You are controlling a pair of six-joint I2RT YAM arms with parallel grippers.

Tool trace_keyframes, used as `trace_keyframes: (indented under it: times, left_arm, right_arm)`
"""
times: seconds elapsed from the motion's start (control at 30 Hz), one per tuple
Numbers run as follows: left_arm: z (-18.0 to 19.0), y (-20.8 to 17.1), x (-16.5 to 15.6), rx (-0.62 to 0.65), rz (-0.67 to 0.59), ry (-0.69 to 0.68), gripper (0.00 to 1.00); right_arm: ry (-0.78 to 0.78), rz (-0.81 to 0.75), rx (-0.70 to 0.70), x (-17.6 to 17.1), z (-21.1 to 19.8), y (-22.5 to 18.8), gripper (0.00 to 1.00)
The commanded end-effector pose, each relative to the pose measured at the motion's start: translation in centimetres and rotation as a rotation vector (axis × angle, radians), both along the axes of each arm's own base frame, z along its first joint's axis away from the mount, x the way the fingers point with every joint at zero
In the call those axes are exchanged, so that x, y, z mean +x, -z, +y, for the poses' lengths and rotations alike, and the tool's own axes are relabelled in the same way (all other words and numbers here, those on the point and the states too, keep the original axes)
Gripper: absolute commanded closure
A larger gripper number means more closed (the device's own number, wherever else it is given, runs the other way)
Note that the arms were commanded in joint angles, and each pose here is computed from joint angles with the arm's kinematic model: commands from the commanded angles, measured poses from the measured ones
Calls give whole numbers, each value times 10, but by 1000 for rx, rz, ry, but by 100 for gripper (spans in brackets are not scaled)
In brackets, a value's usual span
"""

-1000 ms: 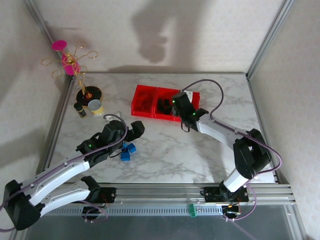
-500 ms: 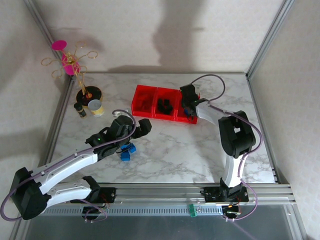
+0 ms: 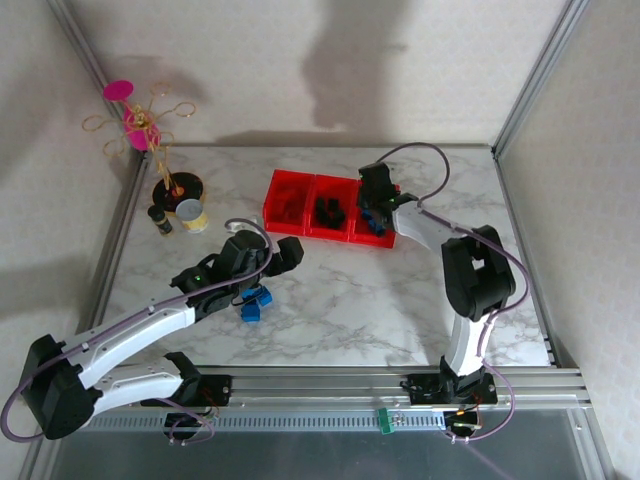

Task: Sort the legos into containers by color
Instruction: Place the lego in the container, then pick up the lego from the bottom-center of the table.

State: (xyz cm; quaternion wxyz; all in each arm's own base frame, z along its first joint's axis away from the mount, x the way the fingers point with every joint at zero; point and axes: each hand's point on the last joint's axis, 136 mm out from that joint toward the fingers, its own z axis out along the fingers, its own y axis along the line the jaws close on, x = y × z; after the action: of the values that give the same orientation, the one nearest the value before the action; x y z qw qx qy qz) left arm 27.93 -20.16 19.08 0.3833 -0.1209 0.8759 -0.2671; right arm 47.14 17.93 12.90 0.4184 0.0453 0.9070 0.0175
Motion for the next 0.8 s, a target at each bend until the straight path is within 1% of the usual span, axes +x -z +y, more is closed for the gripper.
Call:
trace_keyframes:
  times: [0.0,0.13,0.23,0.43,0.6,0.77]
  left_arm:
    - [6,-19,-2,3,-49,-7,0]
    - [20,-17,-7,27,-48,-43,0]
    - [31,-12,-14,38,-44,-65,0]
    - [56,2,-30,71,-12,-123,0]
    - [74,10,-42,74,5,-172,0]
    - [92,12,-51,74,7,-229,0]
  right_arm:
    - [-58,-48,40,-25,22,-30,38]
    - [-129,-24,87,-58,47,-29,36]
    - [-183,-20,93,-82,67,-27,33]
    - [-331,37,173,-138,127,-14,30]
    - [-425,86,222,-174,171,0,29]
    - [-493,114,252,-201,208,15,26]
